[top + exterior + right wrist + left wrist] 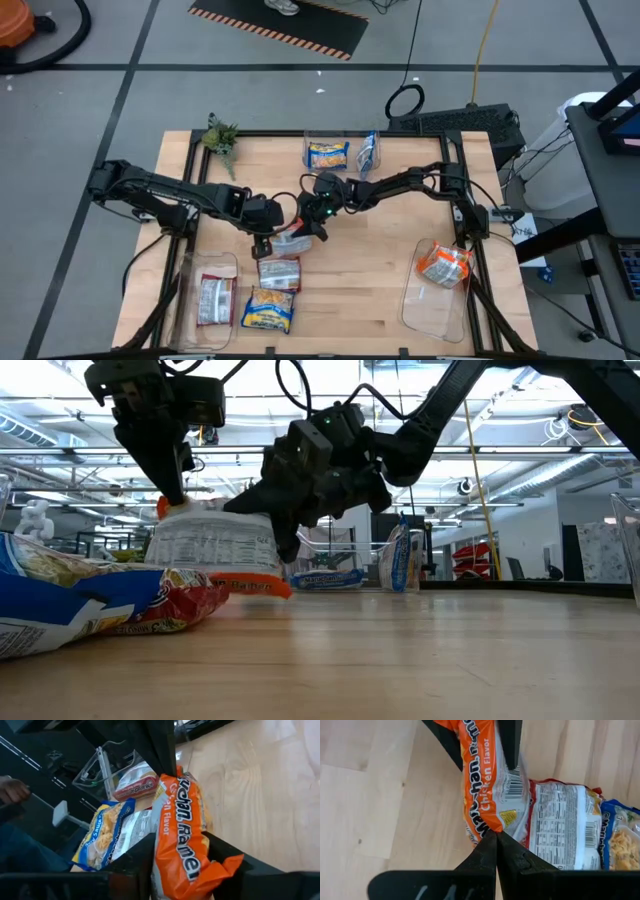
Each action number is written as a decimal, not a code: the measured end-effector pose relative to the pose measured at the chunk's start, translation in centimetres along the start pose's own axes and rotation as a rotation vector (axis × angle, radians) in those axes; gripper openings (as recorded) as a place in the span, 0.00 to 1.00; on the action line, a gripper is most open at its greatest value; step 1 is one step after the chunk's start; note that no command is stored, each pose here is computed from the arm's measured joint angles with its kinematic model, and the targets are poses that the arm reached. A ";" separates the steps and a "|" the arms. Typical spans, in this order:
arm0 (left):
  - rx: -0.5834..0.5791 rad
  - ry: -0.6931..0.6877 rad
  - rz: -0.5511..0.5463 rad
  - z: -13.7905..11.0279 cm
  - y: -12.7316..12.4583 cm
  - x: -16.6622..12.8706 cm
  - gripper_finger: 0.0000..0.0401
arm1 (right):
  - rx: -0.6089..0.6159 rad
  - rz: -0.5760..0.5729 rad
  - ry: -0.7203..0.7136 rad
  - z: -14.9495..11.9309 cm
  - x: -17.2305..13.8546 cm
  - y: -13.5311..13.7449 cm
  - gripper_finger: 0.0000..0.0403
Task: Sort Maruchan noodles
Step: Put the orange noodle pack into the bottom right transparent bin
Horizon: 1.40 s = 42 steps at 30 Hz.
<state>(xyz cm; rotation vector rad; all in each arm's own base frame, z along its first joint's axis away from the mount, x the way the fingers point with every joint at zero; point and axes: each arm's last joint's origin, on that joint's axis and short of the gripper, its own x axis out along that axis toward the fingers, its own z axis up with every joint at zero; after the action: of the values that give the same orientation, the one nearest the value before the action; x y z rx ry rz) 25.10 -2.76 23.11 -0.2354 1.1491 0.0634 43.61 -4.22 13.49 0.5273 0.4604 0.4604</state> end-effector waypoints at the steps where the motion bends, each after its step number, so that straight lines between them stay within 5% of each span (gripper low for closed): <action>1: -0.001 -0.002 0.003 0.0 0.0 0.0 0.00 | 0.008 0.010 0.004 0.0 0.0 0.0 0.34; 18: -0.111 -0.010 -0.002 0.1 0.0 0.0 0.02 | 0.177 0.074 0.043 0.2 -0.2 0.6 0.29; 30: -0.296 -0.055 -0.028 0.7 -0.8 -2.3 0.49 | 0.193 -0.001 0.142 2.4 -3.4 4.3 0.29; 42: -0.334 -0.081 -0.009 1.7 -0.1 -4.0 0.53 | 0.392 -0.211 0.176 5.4 -11.7 13.5 0.29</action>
<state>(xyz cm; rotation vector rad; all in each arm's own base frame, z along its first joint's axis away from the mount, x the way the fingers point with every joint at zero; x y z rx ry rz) 24.95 -2.23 27.43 -0.5295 1.0527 0.2563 33.11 -1.93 28.70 0.8095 0.7754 0.2130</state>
